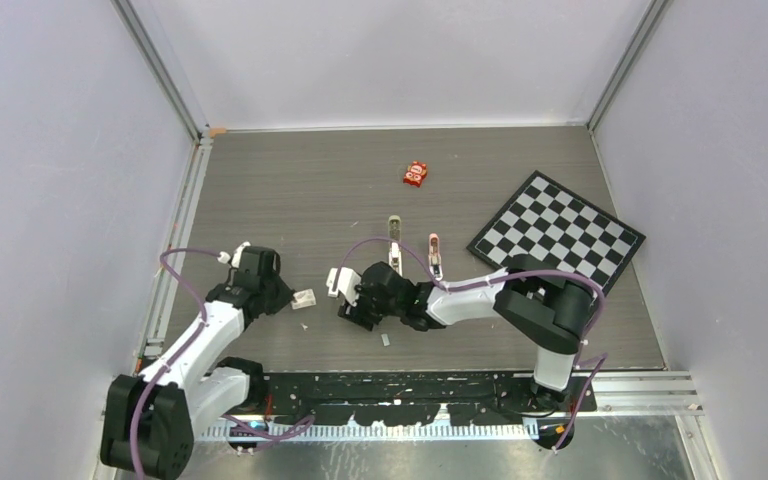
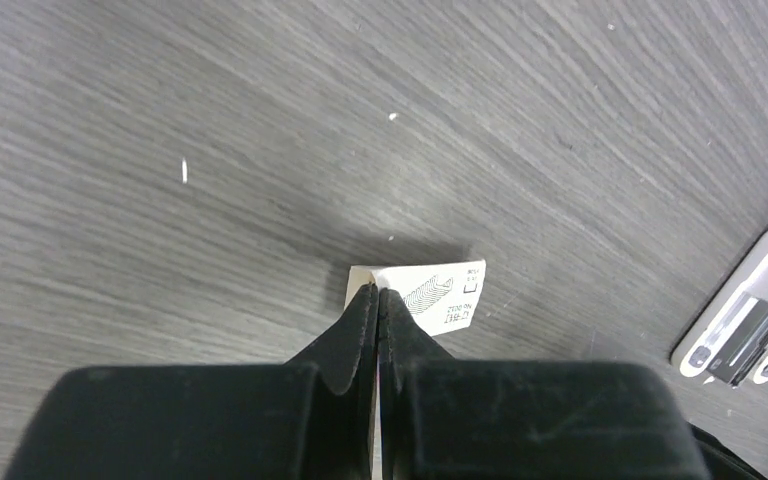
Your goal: Load the staples into the stapler
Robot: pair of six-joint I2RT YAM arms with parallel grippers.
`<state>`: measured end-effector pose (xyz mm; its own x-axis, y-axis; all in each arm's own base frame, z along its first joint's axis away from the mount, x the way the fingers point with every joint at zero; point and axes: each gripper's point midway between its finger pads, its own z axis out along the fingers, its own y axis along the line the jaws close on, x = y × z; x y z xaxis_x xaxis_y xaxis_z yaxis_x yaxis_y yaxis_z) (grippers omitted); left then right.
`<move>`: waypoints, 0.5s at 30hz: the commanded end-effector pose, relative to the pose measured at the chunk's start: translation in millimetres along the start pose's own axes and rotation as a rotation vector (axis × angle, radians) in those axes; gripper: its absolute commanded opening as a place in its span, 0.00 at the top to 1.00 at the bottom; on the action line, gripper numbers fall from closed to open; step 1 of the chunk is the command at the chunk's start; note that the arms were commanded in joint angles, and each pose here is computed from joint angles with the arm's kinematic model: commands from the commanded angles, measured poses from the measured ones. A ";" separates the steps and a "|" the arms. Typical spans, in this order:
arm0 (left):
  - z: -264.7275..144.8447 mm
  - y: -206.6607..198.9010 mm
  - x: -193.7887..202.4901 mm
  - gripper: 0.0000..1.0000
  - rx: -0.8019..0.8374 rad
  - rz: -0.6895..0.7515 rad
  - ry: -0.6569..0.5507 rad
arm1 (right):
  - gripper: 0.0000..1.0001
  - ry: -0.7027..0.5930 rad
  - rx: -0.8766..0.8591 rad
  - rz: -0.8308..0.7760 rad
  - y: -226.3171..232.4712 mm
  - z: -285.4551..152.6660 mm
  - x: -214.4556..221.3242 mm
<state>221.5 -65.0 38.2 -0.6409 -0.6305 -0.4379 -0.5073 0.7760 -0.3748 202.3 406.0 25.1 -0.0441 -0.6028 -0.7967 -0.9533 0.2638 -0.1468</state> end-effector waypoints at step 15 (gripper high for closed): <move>-44.2 -46.7 -48.0 0.31 0.154 0.093 -0.069 | 0.34 -0.045 -0.162 -0.137 27.5 -102.3 -10.8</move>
<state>240.6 -72.0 73.0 -0.6596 -0.6009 -0.4515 -0.4263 0.7938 -0.4337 175.4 363.3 106.3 0.0258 -0.5211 -0.8531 -0.9576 0.2321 -0.1707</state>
